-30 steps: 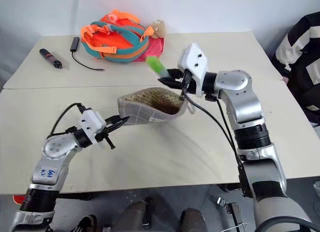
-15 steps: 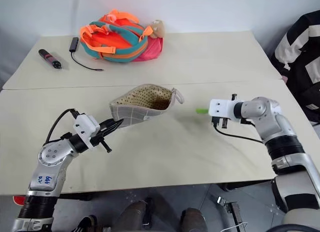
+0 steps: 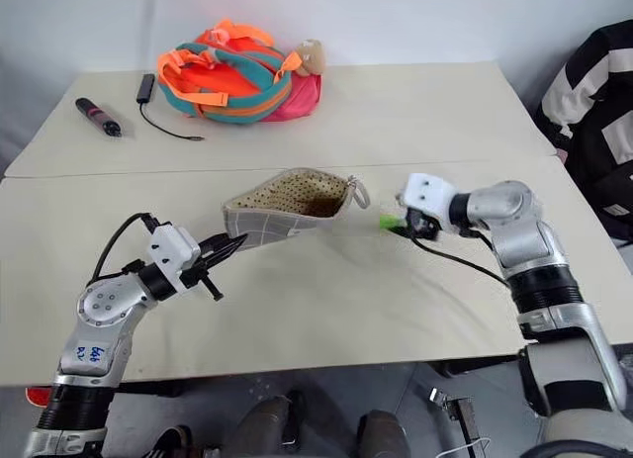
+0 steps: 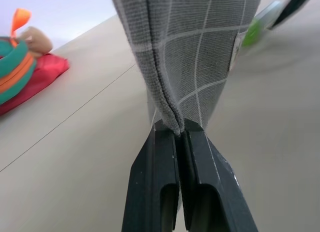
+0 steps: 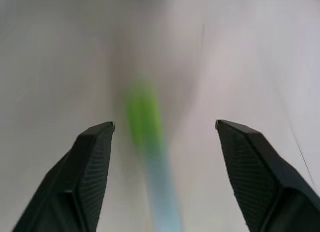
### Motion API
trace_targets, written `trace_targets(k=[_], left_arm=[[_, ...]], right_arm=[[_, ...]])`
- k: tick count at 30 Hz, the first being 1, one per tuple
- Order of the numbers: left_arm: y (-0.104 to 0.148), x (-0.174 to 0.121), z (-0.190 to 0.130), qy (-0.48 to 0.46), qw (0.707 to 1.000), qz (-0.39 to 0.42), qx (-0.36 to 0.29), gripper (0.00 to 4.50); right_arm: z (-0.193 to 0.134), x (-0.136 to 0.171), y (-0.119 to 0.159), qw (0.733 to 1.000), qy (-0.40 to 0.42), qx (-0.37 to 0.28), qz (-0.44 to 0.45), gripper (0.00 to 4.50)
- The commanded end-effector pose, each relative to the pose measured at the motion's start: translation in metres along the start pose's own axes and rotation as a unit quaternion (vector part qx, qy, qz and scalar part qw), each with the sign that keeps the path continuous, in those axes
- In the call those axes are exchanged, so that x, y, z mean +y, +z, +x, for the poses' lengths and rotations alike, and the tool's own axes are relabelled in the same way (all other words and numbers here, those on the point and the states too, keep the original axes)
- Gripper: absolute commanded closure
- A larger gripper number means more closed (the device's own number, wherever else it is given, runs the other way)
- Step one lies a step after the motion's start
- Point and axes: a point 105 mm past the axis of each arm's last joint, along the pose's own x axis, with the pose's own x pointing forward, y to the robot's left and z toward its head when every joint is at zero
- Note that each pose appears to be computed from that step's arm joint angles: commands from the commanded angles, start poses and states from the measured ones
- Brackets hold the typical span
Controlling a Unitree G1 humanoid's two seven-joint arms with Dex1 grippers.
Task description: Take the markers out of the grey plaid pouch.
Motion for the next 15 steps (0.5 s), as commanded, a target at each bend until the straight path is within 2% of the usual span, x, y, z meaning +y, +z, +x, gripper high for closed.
trace_targets(k=[1,5,7,9,12,15], left_arm=[[0.006,-0.001,0.002,-0.004,1.0,0.003,-0.012,4.5],[0.008,-0.005,0.004,-0.011,1.0,-0.001,-0.017,4.5],[0.01,-0.007,0.007,-0.013,1.0,-0.008,-0.025,4.5],[0.011,-0.009,0.009,-0.014,0.999,-0.019,-0.031,4.5],[0.014,-0.015,0.01,-0.027,0.999,-0.028,-0.037,4.5],[0.016,-0.017,0.011,-0.03,0.997,-0.048,-0.045,4.5]], right_arm=[[-0.017,-0.014,0.072,0.992,-0.01,-0.128,-0.008,1.12],[-0.019,-0.007,0.118,0.977,0.01,-0.213,-0.011,1.12],[-0.003,0.007,0.131,0.972,0.03,-0.231,-0.019,1.5],[0.015,0.021,0.123,0.976,0.046,-0.206,-0.049,1.99],[0.034,0.022,0.104,0.983,0.028,-0.144,-0.113,3.0],[0.045,0.027,0.097,0.98,0.037,-0.124,-0.149,3.0]])
